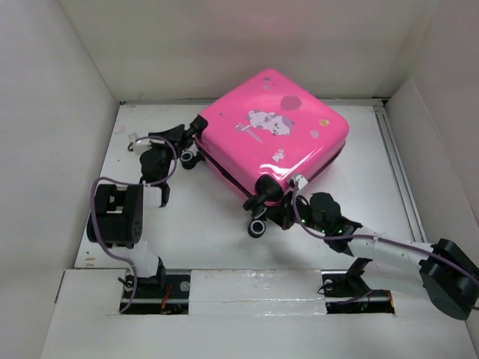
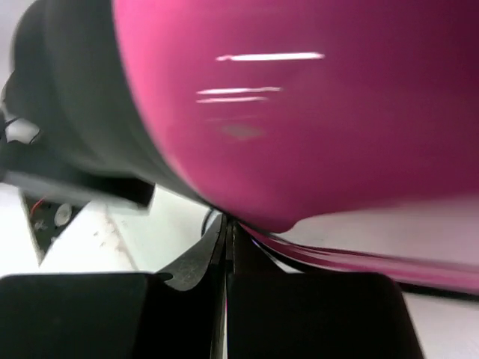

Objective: Pack the luggage

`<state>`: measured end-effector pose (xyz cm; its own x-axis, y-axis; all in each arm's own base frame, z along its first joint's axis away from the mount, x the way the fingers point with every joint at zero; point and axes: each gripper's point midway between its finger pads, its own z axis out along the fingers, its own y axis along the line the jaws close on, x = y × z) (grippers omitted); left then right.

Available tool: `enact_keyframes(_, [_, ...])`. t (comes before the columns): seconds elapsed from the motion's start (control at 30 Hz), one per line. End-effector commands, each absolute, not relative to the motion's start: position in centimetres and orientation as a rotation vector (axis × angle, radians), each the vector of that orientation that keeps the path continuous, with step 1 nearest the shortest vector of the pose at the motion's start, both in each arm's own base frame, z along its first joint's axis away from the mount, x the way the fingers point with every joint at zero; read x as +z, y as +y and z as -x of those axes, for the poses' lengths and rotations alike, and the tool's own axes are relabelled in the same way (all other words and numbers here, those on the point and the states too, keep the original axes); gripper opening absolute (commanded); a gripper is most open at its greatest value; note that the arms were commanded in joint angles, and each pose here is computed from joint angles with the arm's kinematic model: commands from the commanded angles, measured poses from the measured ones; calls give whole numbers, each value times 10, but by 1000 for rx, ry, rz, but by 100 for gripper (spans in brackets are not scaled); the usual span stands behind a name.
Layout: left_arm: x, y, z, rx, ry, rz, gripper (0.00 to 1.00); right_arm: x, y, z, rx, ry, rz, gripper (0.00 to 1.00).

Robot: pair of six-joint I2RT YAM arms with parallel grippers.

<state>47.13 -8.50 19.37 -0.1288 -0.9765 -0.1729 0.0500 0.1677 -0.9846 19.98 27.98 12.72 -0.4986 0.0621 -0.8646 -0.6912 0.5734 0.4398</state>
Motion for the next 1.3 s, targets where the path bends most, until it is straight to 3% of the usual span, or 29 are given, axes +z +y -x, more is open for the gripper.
enact_keyframes(0.0, [197, -120, -402, -1350, 1377, 848, 0, 208, 258, -260, 926, 1636, 332, 0])
enact_keyframes(0.23, [186, -155, -335, -1315, 1504, 745, 0, 201, 228, -267, 937, 1631, 127, 0])
enact_keyframes(0.4, [219, -189, -302, -1337, 1505, 600, 0, 214, 225, -274, 873, 1476, -69, 0])
enact_keyframes(0.6, [241, -229, -266, -1399, 1542, 487, 0, 185, 275, -271, 723, 1526, -22, 0])
enact_keyframes(0.77, [247, -263, -234, -1504, 1585, 393, 0, 173, 340, -236, 886, 1565, 209, 0])
enact_keyframes(1.07, [269, -317, -184, -1707, 1617, 246, 0, 184, 394, -197, 1113, 1556, 434, 0])
enact_keyframes(1.27, [297, -341, -157, -1882, 1574, 148, 0, 201, 421, -170, 1393, 1462, 406, 0])
